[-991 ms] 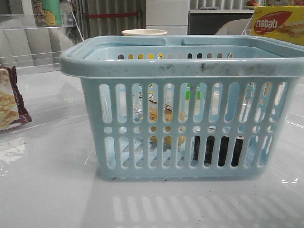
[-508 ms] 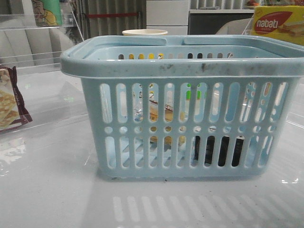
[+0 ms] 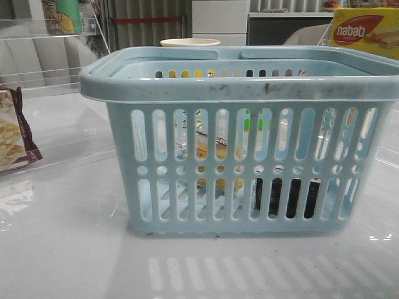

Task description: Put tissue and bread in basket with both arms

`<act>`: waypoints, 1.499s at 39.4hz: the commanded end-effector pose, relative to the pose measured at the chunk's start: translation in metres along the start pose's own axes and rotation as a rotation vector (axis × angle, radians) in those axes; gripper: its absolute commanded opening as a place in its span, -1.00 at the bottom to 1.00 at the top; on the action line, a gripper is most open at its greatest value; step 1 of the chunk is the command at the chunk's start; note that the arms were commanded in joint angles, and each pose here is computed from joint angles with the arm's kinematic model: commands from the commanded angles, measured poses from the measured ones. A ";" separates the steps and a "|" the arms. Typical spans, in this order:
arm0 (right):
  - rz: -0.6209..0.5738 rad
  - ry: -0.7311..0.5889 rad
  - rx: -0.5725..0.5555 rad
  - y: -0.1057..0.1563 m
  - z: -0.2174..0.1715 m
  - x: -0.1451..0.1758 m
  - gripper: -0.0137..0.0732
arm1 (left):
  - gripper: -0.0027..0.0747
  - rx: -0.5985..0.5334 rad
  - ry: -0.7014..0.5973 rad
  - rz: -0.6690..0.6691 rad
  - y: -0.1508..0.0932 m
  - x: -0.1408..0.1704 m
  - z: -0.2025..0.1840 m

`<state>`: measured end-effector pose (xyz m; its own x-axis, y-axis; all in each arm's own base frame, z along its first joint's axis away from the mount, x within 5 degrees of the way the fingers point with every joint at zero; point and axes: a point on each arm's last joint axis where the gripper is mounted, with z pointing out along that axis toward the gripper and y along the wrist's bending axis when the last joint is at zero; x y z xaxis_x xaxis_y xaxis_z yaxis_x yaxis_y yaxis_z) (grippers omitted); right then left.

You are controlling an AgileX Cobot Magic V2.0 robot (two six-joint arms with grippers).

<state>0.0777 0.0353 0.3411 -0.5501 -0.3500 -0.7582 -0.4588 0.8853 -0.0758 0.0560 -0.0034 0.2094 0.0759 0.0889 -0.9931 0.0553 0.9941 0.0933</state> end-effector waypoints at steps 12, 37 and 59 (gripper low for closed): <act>0.031 -0.120 0.073 -0.007 -0.012 -0.001 -0.55 | -0.70 0.008 -0.111 -0.014 0.000 -0.010 -0.002; 0.152 -0.741 0.469 -0.012 0.032 0.099 -0.55 | -0.70 0.008 -0.111 -0.014 0.000 -0.010 -0.002; 0.239 -0.854 0.462 -0.012 0.055 0.123 -0.55 | -0.70 0.009 -0.109 -0.014 0.000 -0.010 -0.002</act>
<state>0.0568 -0.0006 0.2021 0.0498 0.0328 -0.9982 0.0089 0.9994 0.0333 0.0560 -0.0035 0.2098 0.0797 0.0887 -0.9929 0.0555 0.9941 0.0933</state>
